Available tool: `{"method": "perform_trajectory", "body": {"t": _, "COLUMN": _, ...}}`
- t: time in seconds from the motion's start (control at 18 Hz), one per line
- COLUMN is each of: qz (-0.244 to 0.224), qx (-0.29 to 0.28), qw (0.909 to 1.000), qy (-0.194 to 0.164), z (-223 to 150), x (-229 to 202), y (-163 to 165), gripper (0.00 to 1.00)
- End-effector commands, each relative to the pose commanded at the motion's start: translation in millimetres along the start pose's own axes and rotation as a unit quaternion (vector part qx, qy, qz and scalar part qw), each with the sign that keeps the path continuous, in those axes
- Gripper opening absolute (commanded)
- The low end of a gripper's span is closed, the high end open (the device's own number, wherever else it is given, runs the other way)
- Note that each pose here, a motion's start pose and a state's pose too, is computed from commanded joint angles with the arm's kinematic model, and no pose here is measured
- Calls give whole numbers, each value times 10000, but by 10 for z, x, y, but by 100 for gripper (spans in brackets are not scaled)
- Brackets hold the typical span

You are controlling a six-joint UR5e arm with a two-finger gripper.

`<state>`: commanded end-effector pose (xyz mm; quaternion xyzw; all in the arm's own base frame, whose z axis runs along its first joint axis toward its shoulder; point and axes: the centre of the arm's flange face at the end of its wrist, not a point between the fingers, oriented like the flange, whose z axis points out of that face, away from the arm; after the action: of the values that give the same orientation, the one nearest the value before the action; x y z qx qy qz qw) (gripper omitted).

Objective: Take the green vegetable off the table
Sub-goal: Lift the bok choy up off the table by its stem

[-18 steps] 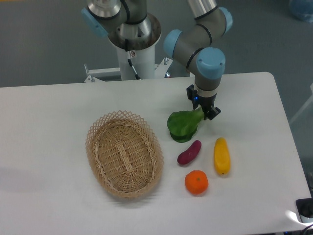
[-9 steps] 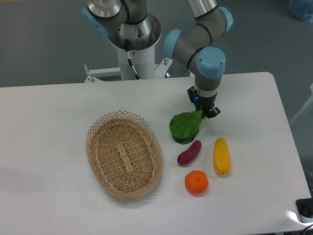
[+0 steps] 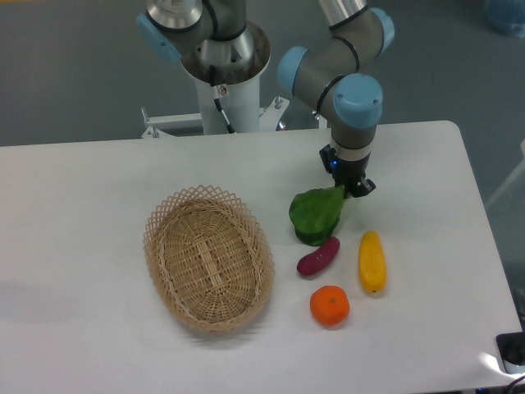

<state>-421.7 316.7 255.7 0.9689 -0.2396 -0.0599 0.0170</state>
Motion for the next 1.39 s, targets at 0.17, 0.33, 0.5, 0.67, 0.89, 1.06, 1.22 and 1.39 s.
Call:
{"method": "perform_trajectory", "body": {"t": 0.17, "qz": -8, "qx": 105, "qw": 9998, "qy": -194, "z": -306, "x": -97, "y": 1, "gripper": 33}}
{"method": "perform_trajectory", "body": {"t": 0.33, "qz": -121, "qx": 720, "qw": 9967, "qy": -359, "z": -696, "x": -260, "y": 20, "gripper": 33}}
{"method": "perform_trajectory", "body": {"t": 0.5, "qz": -228, "qx": 1055, "qw": 9935, "qy": -355, "z": -1067, "x": -414, "y": 39, "gripper": 33}}
{"method": "perform_trajectory", "body": {"t": 0.67, "qz": -577, "qx": 1655, "qw": 9830, "qy": -543, "z": -1364, "x": -535, "y": -18, "gripper": 33}}
{"method": "perform_trajectory", "body": {"t": 0.89, "qz": -1107, "qx": 2200, "qw": 9671, "qy": -640, "z": -1575, "x": -623, "y": -121, "gripper": 33}}
{"method": "perform_trajectory", "body": {"t": 1.06, "qz": -1348, "qx": 2655, "qw": 9525, "qy": -644, "z": -1726, "x": -617, "y": -212, "gripper": 33}}
{"method": "perform_trajectory", "body": {"t": 1.22, "qz": -1521, "qx": 2763, "qw": 9468, "qy": -641, "z": -1784, "x": -600, "y": -212, "gripper": 33}}
{"method": "perform_trajectory", "body": {"t": 1.39, "qz": -1555, "qx": 2774, "qw": 9457, "qy": -673, "z": -1817, "x": -594, "y": -180, "gripper": 33}}
